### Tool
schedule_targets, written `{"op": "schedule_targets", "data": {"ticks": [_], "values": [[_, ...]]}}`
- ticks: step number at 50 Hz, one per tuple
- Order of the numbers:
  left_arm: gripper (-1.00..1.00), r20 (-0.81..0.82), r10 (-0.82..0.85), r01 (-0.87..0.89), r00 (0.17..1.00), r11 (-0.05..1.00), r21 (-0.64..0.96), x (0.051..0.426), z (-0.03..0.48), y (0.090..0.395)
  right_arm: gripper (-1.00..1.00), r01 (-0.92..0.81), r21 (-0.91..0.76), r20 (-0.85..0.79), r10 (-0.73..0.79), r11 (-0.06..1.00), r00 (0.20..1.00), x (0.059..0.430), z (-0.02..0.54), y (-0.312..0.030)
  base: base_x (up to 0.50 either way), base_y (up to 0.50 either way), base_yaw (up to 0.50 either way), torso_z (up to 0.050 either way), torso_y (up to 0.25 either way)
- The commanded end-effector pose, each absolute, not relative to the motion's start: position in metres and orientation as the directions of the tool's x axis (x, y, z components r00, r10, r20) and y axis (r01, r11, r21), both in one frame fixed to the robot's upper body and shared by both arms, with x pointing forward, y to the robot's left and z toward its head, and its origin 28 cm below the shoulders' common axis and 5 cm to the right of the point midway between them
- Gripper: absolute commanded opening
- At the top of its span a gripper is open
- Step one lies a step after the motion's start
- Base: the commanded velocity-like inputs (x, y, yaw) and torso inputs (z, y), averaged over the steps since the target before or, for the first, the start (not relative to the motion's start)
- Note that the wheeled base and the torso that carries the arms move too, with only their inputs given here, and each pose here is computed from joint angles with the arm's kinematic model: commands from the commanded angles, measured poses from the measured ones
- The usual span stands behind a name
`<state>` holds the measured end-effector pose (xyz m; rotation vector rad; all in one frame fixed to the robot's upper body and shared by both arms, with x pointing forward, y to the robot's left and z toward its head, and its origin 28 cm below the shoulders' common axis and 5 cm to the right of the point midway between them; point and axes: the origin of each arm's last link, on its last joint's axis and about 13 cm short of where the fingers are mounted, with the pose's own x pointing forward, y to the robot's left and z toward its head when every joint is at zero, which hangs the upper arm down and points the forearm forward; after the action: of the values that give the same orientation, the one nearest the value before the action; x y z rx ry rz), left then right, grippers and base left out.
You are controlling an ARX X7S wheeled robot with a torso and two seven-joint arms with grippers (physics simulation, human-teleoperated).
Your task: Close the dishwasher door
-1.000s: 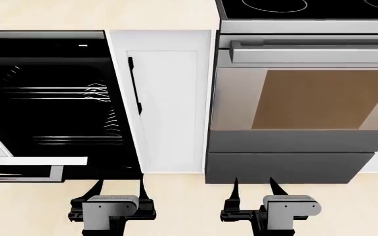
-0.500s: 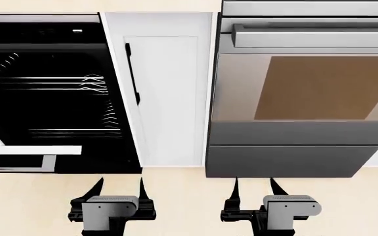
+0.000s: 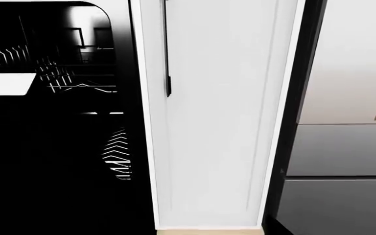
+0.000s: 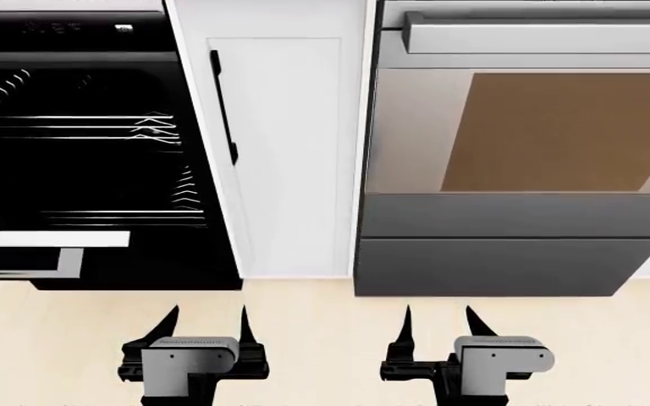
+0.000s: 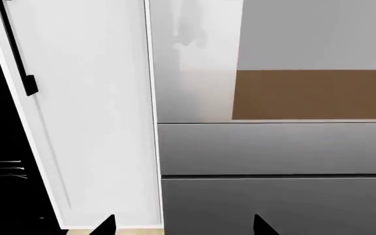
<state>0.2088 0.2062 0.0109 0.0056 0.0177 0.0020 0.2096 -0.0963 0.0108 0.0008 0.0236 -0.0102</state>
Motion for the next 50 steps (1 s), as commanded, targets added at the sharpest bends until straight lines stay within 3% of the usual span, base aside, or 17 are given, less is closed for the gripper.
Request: {"op": "schedule_targets", "data": {"ticks": [1,50], "values": [[1.00,-0.019,0.000,0.000,1.000,1.000,0.006,0.2088,0.0108,0.2061,1.00,0.012,0.003,-0.021,-0.012,1.000,1.000,0.2091,0.0112,-0.0965,0.00,0.00,0.00,-0.050,-0.004],[1.00,-0.015,-0.008,0.009,1.000,1.000,0.013,0.2085,0.0105,0.2057,1.00,-0.009,0.002,-0.025,0.009,1.000,1.000,0.2096,0.0102,-0.0952,0.00,0.00,0.00,-0.050,0.000]]}}
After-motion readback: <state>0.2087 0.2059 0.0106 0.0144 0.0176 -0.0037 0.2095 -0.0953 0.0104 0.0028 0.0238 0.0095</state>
